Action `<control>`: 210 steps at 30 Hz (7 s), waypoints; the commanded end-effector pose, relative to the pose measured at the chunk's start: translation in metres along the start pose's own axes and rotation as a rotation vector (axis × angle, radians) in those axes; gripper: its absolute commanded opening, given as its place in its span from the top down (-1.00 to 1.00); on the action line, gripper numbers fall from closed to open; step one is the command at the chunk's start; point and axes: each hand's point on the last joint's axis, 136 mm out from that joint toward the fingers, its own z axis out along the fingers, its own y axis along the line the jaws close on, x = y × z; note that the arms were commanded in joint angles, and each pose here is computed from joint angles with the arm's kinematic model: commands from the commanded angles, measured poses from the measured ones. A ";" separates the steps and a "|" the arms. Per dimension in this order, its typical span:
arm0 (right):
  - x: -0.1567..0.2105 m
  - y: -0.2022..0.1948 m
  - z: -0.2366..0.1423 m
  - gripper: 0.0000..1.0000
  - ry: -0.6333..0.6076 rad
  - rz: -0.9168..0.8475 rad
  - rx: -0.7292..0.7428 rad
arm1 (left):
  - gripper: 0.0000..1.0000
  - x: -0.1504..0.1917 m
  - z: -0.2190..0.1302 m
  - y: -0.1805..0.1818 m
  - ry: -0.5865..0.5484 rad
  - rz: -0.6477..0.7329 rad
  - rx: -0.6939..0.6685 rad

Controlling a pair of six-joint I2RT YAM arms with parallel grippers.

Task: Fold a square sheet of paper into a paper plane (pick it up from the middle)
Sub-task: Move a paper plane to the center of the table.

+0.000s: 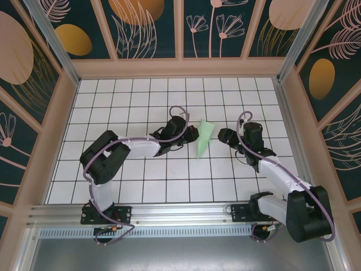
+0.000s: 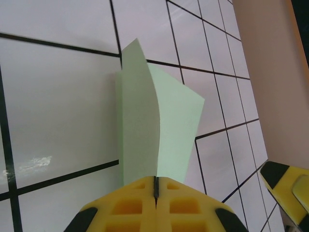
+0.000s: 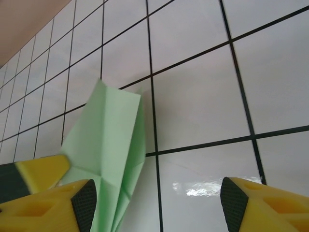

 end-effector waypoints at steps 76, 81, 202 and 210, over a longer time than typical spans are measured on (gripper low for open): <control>0.093 0.082 0.078 -0.16 0.390 -0.052 -0.040 | 1.00 0.022 -0.008 0.093 -0.024 -0.209 -0.112; 0.099 0.086 0.076 -0.14 0.397 -0.039 -0.040 | 1.00 0.023 -0.008 0.092 -0.022 -0.209 -0.106; -0.060 0.151 0.136 -0.02 0.135 -0.341 0.299 | -0.97 -0.068 -0.182 0.131 -0.374 -0.036 -0.562; -0.128 0.135 0.058 -0.43 -0.118 -0.298 0.334 | -0.97 -0.112 -0.222 0.111 -0.556 0.093 -0.647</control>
